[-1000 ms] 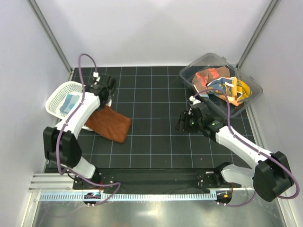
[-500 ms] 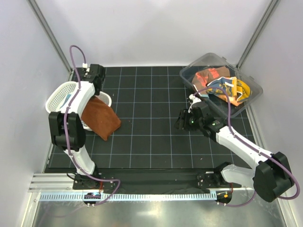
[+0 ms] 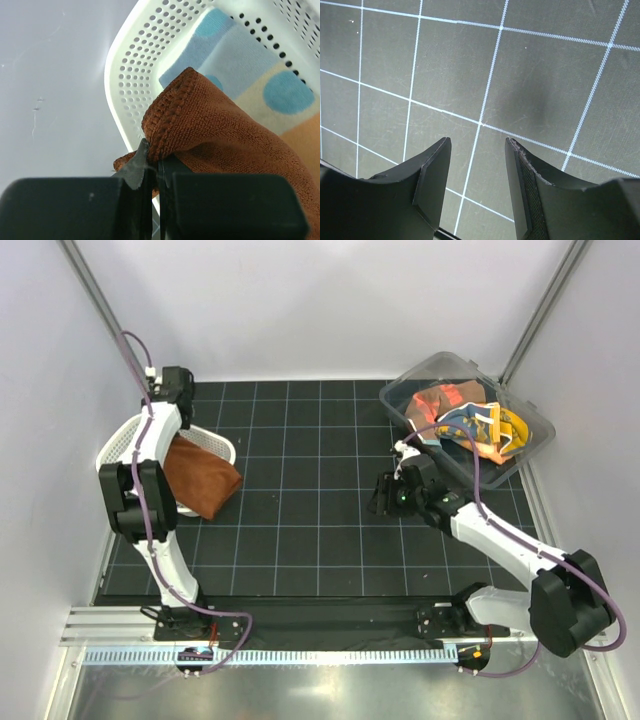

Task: Fold and stack the towels
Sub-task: Neatly place the folded towel into the bin, then grab crumpled towel, then move the towel to the center of the board, then flatten out the crumpled towel

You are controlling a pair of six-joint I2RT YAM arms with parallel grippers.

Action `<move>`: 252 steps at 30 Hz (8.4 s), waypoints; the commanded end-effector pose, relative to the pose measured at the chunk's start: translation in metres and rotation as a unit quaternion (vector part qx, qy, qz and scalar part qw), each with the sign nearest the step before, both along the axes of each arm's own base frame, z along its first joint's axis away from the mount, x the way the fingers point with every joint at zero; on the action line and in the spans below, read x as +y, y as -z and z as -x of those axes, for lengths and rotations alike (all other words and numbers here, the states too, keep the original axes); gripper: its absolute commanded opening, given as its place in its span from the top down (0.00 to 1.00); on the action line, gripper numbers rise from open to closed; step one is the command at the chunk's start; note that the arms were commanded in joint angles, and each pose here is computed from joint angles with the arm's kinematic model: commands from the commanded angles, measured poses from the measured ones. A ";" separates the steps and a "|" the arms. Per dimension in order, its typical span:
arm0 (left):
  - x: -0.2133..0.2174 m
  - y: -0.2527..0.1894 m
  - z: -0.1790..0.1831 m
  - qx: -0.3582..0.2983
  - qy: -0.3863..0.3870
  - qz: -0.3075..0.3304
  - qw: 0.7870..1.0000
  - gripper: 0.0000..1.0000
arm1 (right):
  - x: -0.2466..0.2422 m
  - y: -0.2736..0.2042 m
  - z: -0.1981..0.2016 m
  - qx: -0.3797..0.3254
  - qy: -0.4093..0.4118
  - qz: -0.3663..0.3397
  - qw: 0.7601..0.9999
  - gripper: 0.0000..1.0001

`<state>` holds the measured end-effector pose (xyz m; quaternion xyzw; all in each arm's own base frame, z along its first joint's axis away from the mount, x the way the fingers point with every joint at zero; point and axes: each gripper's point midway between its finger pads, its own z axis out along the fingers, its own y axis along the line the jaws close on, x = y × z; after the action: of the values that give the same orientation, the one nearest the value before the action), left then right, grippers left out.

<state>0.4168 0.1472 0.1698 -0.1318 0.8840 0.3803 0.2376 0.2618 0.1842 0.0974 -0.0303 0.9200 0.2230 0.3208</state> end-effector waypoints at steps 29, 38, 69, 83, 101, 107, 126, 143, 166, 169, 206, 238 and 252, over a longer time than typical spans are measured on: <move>0.054 -0.034 -0.045 -0.095 -0.076 -0.013 0.993 0.25 | 0.001 -0.029 -0.036 -0.037 0.026 0.027 0.999 0.43; -0.138 -0.099 -0.022 -0.187 0.140 0.241 0.942 0.01 | -0.054 -0.110 -0.126 -0.084 0.187 0.074 0.976 0.27; -0.329 -0.046 0.085 -0.116 0.330 0.494 0.796 0.00 | -0.289 -0.013 -0.260 0.002 0.571 0.063 0.818 0.33; -0.315 -0.160 0.053 -0.283 0.347 0.516 0.730 0.00 | -0.233 -0.166 -0.244 -0.107 0.381 -0.047 0.917 0.99; -0.265 -0.082 0.102 -0.186 0.281 0.524 0.782 0.06 | 0.019 -0.078 -0.014 -0.001 0.034 -0.098 0.995 0.99; -0.292 -0.045 0.128 -0.143 0.308 0.512 0.789 0.08 | 0.052 -0.013 0.045 0.064 -0.056 -0.076 0.994 0.87; -0.516 0.032 0.109 -0.011 0.563 0.518 0.643 0.21 | -0.034 -0.058 0.041 -0.029 0.111 0.029 0.993 0.45; -0.583 0.071 0.124 0.112 0.632 0.588 0.492 0.39 | -0.037 -0.067 0.051 -0.055 0.105 -0.004 0.993 0.47; -0.538 0.028 0.136 0.077 0.644 0.533 0.543 1.00 | -0.027 -0.072 0.031 -0.058 0.116 -0.006 0.992 0.47; -0.506 0.003 0.127 0.023 0.612 0.528 0.588 1.00 | -0.010 -0.077 0.018 -0.053 0.111 -0.023 0.992 0.46; -0.310 0.120 0.136 -0.015 0.239 0.402 0.884 1.00 | 0.091 0.031 -0.086 0.002 -0.265 -0.109 0.958 0.34; -0.334 0.040 0.099 -0.081 0.308 0.410 0.854 1.00 | 0.049 -0.077 -0.083 -0.104 -0.167 -0.058 0.979 0.99; -0.402 -0.306 0.203 -0.288 0.530 0.602 0.523 1.00 | -0.004 -0.367 0.051 -0.389 -0.103 -0.157 0.902 0.99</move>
<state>0.2475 -0.2351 0.4500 0.1125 0.7174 -0.4253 0.5402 0.2269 0.1929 0.4447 -0.1905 0.6735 0.3566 0.6188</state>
